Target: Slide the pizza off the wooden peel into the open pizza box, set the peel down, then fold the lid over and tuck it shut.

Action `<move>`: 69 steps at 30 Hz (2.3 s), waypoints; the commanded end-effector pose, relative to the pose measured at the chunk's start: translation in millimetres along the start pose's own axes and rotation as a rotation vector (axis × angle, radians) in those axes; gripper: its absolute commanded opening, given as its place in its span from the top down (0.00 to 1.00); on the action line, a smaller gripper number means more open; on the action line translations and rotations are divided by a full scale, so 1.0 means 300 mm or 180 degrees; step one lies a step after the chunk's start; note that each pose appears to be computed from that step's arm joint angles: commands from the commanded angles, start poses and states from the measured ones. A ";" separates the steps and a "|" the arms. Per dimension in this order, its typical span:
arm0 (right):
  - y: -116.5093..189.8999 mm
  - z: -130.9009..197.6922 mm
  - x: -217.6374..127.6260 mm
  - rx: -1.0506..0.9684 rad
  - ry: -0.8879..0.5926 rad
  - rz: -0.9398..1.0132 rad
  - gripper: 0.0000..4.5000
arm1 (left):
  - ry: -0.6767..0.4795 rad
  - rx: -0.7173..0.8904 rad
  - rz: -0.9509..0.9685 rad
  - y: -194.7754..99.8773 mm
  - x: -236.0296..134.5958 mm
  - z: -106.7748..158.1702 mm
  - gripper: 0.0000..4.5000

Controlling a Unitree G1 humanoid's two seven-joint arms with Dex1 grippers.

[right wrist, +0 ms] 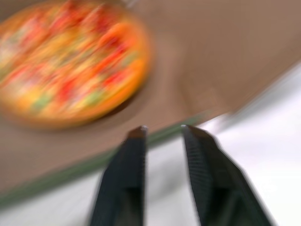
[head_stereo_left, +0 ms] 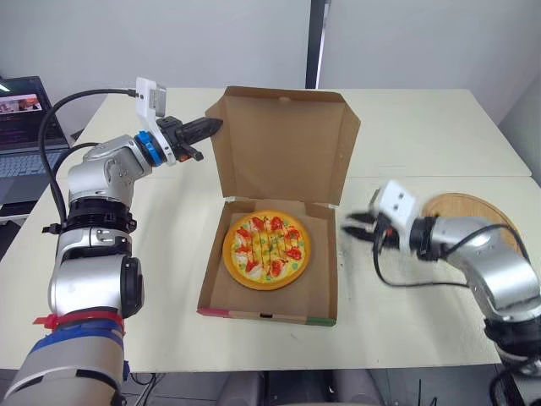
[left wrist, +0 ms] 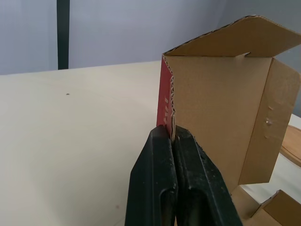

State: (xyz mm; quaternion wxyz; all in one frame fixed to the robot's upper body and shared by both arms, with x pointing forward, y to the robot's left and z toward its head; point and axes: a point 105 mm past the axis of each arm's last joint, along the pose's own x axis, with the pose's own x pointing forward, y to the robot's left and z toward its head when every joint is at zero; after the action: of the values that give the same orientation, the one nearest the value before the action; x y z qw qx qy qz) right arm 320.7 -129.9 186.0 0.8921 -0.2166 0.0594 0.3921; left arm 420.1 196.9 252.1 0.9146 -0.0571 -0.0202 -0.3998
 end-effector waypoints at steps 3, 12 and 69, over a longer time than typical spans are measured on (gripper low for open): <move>-0.121 0.130 0.013 0.0067 -0.0491 -0.0699 0.32 | -0.0117 0.0218 -0.0072 -0.025 -0.006 0.040 1.00; -0.182 0.254 0.061 0.0401 -0.0901 -0.1018 0.32 | -0.0143 0.0261 -0.0067 -0.032 0.003 0.043 1.00; 0.035 0.365 0.051 0.0873 -0.1216 -0.0890 0.99 | -0.0494 0.0107 0.0606 -0.194 -0.139 0.120 1.00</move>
State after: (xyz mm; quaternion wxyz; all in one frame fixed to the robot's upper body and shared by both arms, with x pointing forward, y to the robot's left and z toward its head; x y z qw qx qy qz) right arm 328.1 -77.2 270.5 0.9629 -0.0231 -0.0728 0.2587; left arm 360.6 197.3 272.0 0.9518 -0.0808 -0.0652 -0.2888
